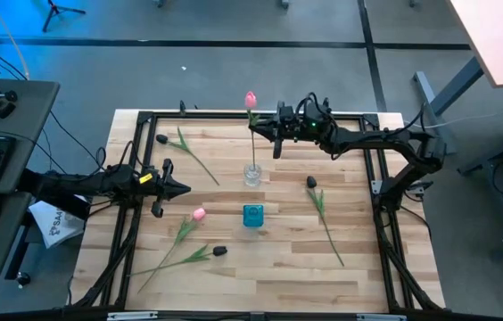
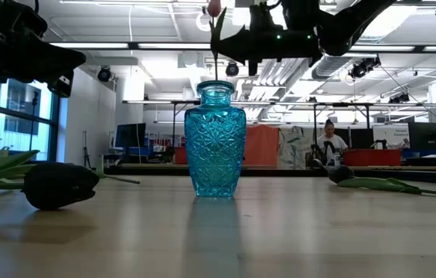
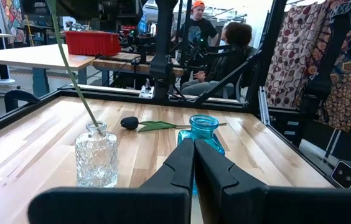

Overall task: Sort flowers into vase by color
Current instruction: Put the top pink tulip into the transparent vase, then put the pink tulip into the transparent vase

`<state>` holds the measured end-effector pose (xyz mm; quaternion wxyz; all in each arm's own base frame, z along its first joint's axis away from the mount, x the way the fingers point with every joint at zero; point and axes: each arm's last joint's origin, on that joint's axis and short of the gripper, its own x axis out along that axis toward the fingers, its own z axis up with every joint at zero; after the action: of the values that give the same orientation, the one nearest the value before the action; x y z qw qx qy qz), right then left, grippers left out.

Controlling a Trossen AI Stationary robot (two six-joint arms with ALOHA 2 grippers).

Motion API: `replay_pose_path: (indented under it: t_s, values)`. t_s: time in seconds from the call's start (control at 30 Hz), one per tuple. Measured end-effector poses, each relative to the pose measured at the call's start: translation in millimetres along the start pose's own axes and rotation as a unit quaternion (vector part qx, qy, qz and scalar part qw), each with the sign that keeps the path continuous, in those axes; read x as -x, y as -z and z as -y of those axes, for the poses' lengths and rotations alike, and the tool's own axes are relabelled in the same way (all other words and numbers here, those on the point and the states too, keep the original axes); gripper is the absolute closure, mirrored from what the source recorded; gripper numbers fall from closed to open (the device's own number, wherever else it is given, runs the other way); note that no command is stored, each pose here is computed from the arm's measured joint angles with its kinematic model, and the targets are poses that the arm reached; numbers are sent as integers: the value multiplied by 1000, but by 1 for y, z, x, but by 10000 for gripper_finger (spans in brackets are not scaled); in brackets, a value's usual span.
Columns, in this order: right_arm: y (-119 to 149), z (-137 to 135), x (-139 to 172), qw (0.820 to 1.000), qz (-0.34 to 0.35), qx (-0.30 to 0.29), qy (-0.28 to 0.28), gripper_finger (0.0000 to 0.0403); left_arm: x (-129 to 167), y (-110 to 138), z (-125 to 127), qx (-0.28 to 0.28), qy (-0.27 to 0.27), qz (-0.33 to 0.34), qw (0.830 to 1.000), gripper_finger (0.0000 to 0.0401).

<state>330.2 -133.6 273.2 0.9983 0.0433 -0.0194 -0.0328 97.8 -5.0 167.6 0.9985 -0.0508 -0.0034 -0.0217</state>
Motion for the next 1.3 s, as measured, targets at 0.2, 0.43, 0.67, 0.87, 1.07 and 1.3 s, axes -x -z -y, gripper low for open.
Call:
replay_pose_path:
  t_s: [0.2,0.43,0.67,0.87,1.07,1.3]
  values:
    - [0,0,1,999,-14,-35,1,366,0,0,0,0,0,0,1000,401]
    - [-5,-3,5,995,-94,-35,19,262,0,0,0,0,0,0,1000,401]
    - [-19,-8,23,976,-214,10,36,154,0,0,0,0,0,1,1000,401]
    - [-33,-17,46,950,-308,46,16,110,0,0,0,0,0,0,1000,401]
    - [-38,-22,70,927,-370,42,33,107,0,0,0,0,0,0,1000,401]
    - [-44,-25,100,898,-432,37,70,107,0,0,0,0,0,0,1000,401]
